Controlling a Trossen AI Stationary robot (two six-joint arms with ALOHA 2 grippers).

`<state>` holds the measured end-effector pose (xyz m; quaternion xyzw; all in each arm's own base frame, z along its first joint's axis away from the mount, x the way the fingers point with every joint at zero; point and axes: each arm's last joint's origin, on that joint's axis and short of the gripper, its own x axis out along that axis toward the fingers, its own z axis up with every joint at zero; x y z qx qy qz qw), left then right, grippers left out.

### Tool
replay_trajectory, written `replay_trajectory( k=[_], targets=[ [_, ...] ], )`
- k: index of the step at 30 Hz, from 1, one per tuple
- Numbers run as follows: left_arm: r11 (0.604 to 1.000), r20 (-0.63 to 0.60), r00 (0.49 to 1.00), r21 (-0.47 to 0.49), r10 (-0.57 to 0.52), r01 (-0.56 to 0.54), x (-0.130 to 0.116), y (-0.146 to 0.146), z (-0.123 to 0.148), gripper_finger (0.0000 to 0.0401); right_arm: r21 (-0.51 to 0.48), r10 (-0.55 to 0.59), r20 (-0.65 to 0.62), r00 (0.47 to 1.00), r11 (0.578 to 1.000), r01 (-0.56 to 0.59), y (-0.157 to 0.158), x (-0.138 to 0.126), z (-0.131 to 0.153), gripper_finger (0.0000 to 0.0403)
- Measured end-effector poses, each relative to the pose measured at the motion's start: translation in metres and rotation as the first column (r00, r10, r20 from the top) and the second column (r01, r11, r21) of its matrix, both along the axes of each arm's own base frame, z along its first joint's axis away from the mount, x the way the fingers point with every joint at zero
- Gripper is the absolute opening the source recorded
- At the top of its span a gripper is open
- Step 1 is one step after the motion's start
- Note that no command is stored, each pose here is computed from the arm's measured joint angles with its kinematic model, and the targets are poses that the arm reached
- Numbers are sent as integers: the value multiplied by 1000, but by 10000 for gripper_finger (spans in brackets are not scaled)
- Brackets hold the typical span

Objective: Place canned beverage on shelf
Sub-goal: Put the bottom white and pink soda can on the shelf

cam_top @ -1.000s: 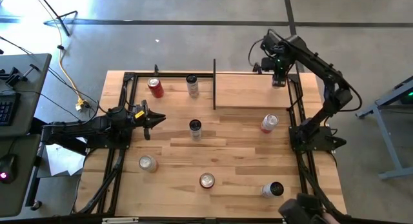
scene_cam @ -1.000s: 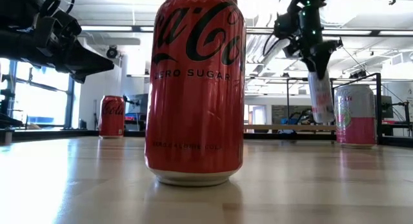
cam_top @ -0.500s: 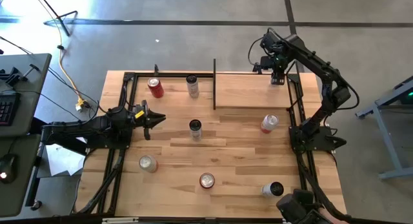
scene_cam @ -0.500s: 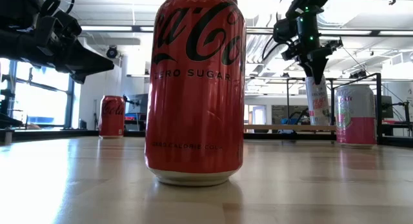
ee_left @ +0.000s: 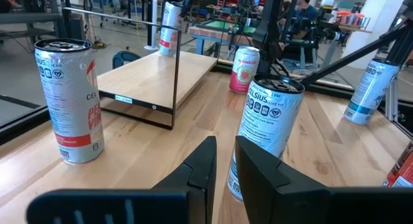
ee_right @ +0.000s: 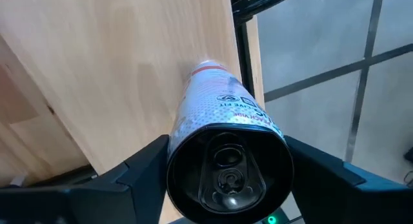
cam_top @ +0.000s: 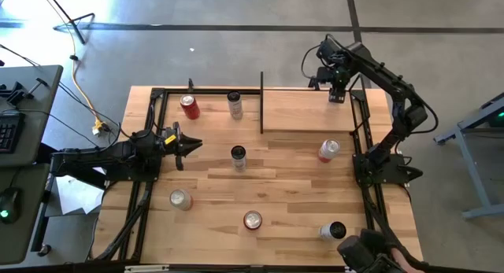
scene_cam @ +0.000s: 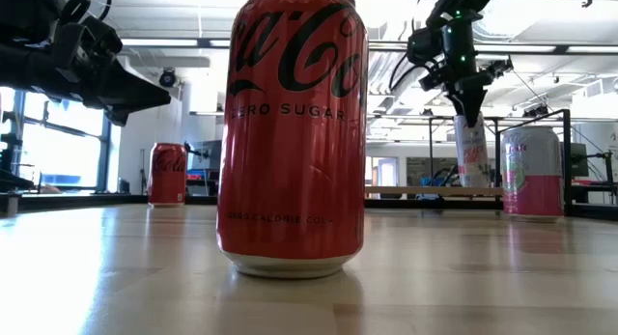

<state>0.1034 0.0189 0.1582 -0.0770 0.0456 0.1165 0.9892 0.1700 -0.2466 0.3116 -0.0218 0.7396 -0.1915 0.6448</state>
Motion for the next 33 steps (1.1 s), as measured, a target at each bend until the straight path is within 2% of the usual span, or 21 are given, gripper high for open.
replay_trajectory(
  k=[15,21,26,33],
  targets=[
    [1000,8,1000,-29,-4,4,0,0,0,48,-12,-37,-17,999,999,37,1,-1,1,282],
    [999,12,1000,-40,-3,4,0,0,0,48,-36,-66,12,998,997,66,1,-1,14,283],
    [999,13,1000,-42,-2,3,0,0,0,48,-48,-123,67,990,991,127,0,-3,27,283],
    [999,14,1000,-48,-2,3,0,0,0,48,-34,-268,125,955,961,275,-5,-11,28,284]
  ],
)
